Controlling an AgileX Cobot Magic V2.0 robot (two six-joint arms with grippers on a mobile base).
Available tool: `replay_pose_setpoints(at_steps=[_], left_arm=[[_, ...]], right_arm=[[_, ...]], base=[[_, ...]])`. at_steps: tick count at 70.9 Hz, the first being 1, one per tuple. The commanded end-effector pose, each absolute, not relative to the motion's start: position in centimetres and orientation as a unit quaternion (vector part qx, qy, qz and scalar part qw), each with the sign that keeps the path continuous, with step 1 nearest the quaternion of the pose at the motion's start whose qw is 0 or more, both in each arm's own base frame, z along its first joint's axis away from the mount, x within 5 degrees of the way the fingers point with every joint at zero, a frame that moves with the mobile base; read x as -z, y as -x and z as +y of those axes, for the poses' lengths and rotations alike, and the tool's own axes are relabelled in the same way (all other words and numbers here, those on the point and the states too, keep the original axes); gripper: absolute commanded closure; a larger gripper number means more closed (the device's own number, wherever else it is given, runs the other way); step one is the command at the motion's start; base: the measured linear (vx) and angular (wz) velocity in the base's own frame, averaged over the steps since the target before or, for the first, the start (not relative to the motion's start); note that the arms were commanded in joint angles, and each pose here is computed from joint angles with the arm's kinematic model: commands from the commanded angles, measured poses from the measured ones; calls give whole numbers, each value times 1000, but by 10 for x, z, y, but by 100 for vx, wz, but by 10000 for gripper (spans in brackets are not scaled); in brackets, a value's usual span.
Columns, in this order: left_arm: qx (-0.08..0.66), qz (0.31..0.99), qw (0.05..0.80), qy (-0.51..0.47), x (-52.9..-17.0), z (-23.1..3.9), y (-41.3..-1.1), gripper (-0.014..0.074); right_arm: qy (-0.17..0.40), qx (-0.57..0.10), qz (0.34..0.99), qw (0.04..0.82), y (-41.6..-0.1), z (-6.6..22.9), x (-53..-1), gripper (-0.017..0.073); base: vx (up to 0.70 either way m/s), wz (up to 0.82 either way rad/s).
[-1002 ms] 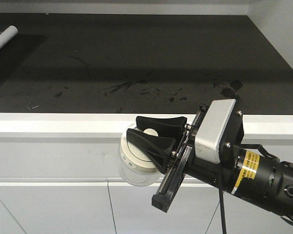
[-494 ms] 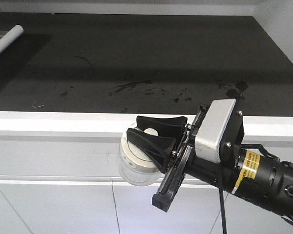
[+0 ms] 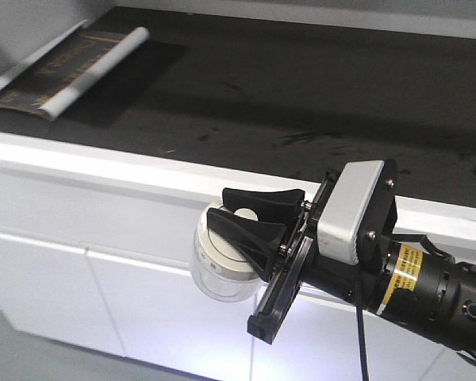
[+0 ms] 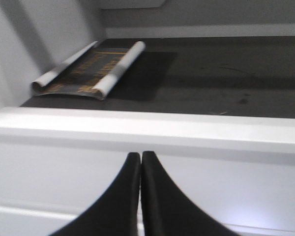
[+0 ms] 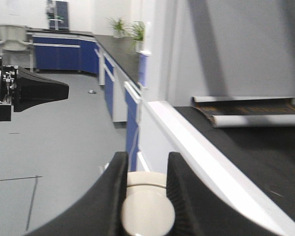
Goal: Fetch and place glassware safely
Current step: 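Drive the base across the lab holding the jar in the right gripper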
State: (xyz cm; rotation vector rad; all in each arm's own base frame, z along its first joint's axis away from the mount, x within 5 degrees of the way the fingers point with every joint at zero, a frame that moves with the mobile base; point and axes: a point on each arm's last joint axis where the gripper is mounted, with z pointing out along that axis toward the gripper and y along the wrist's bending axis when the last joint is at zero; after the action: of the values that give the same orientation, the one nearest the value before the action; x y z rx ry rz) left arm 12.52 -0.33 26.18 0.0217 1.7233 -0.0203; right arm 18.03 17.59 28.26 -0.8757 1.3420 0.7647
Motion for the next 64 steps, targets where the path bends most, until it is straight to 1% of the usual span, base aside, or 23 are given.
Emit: replay_pose_setpoints(at_steps=[1, 64], left_arm=[[16, 725, 689, -3, -278, -3, -127, 601], [16, 725, 689, -3, -278, -3, -127, 601]], right_arm=[[366, -365, 532, 671, -175, 175, -307, 563], [366, -365, 532, 671, -175, 175, -307, 563]], base=[[-8, 48], [-10, 46]])
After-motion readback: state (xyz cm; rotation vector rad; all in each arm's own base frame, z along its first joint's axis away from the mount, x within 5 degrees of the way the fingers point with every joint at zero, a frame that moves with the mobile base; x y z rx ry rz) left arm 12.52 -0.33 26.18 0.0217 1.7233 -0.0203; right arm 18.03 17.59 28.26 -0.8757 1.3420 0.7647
